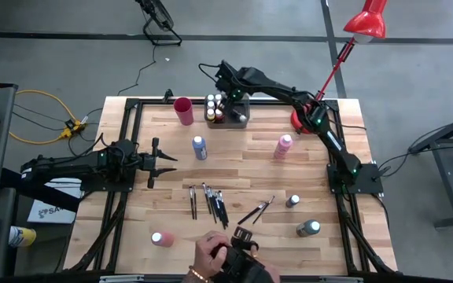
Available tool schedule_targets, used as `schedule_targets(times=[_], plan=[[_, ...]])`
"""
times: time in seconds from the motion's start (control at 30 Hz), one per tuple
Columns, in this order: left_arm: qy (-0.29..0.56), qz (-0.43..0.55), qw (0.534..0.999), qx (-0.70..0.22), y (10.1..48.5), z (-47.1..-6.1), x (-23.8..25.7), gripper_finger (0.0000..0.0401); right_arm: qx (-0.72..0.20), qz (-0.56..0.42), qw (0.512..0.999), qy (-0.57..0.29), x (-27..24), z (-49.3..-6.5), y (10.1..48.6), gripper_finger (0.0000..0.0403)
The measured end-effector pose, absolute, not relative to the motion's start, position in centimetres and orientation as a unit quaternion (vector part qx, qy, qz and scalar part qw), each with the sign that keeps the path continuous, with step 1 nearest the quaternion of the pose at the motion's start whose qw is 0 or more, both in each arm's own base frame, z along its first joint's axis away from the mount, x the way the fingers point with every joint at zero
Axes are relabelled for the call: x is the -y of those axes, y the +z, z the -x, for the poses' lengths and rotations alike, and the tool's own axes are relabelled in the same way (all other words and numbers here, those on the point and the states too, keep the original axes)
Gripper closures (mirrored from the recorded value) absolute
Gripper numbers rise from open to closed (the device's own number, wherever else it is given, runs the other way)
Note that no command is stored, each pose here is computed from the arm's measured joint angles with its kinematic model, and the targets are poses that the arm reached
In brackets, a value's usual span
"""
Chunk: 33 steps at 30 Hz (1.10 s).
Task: Pick & Place Paint Supplies
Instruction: Put the green paint bottle into the black bin
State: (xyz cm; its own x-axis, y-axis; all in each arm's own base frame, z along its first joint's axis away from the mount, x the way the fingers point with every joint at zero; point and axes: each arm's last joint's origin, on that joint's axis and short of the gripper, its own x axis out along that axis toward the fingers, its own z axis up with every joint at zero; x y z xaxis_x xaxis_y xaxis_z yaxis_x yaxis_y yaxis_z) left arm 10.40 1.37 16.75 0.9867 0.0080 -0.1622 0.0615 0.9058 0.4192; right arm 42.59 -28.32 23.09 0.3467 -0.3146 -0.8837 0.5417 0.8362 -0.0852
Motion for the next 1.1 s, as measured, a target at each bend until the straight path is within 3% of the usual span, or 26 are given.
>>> schedule_targets(times=[0.13,0.4,0.57,1.1], plan=[[-0.014,-0.216,0.973,-0.08,16.8,-10.4,-1.4,0.0254,-0.502,-0.112,0.815,-0.265,28.2,-42.5,23.7,0.0181],[-0.013,-0.216,0.973,-0.081,16.7,-10.4,-1.4,0.0254,-0.559,-0.206,0.758,-0.265,27.0,-40.9,23.5,0.0184],[-0.013,-0.217,0.973,-0.08,16.7,-10.4,-1.4,0.0254,-0.565,-0.231,0.755,-0.241,26.6,-40.8,23.2,0.0184],[-0.012,-0.217,0.973,-0.081,16.7,-10.4,-1.4,0.0254,-0.618,-0.236,0.717,-0.221,26.0,-41.5,19.8,0.0184]])
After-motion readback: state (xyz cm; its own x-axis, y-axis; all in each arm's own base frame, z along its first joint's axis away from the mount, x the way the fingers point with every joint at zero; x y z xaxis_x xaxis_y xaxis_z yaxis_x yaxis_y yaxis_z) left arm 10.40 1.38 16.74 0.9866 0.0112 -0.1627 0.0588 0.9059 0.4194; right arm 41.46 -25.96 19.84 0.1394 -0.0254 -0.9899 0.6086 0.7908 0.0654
